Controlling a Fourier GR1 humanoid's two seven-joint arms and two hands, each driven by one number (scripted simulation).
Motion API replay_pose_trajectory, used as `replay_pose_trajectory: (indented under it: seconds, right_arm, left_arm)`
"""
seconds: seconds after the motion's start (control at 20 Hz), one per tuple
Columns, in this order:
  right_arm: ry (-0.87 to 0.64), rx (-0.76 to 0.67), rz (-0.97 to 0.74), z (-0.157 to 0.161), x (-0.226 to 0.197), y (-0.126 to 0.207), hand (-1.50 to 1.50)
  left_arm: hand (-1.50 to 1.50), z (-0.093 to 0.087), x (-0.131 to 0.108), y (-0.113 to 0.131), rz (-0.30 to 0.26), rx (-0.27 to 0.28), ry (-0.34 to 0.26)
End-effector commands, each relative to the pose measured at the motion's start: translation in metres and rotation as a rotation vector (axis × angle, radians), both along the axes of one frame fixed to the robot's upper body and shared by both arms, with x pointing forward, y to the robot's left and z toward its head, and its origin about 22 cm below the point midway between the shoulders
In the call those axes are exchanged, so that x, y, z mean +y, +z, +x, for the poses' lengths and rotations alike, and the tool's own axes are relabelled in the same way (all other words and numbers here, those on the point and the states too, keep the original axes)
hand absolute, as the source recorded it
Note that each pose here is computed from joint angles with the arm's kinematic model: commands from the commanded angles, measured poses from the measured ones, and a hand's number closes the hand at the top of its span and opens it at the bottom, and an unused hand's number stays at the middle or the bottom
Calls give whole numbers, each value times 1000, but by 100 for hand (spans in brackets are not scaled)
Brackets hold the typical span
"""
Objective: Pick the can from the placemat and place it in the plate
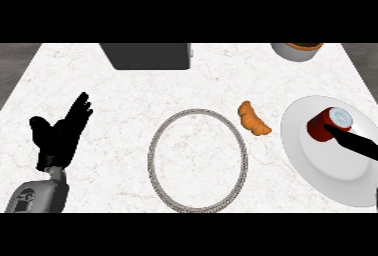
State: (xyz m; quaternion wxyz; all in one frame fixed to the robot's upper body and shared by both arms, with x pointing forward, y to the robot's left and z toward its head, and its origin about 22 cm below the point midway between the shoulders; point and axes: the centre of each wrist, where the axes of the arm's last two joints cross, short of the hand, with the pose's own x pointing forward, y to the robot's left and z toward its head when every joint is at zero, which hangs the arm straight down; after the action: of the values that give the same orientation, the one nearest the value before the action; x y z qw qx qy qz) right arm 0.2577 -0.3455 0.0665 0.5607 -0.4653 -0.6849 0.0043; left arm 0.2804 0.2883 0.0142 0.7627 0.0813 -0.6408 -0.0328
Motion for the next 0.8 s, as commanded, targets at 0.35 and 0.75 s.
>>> replay_pose_trajectory:
  seconds: [0.35, 0.75]
  right_arm:
    - [106, -23, 431, -48, -20, 19, -150]
    - [122, -78, 365, -83, -53, 4, -150]
  left_arm:
    - [0, -4, -1, 2, 5, -15, 3]
    - [0, -14, 7, 7, 31, -24, -2]
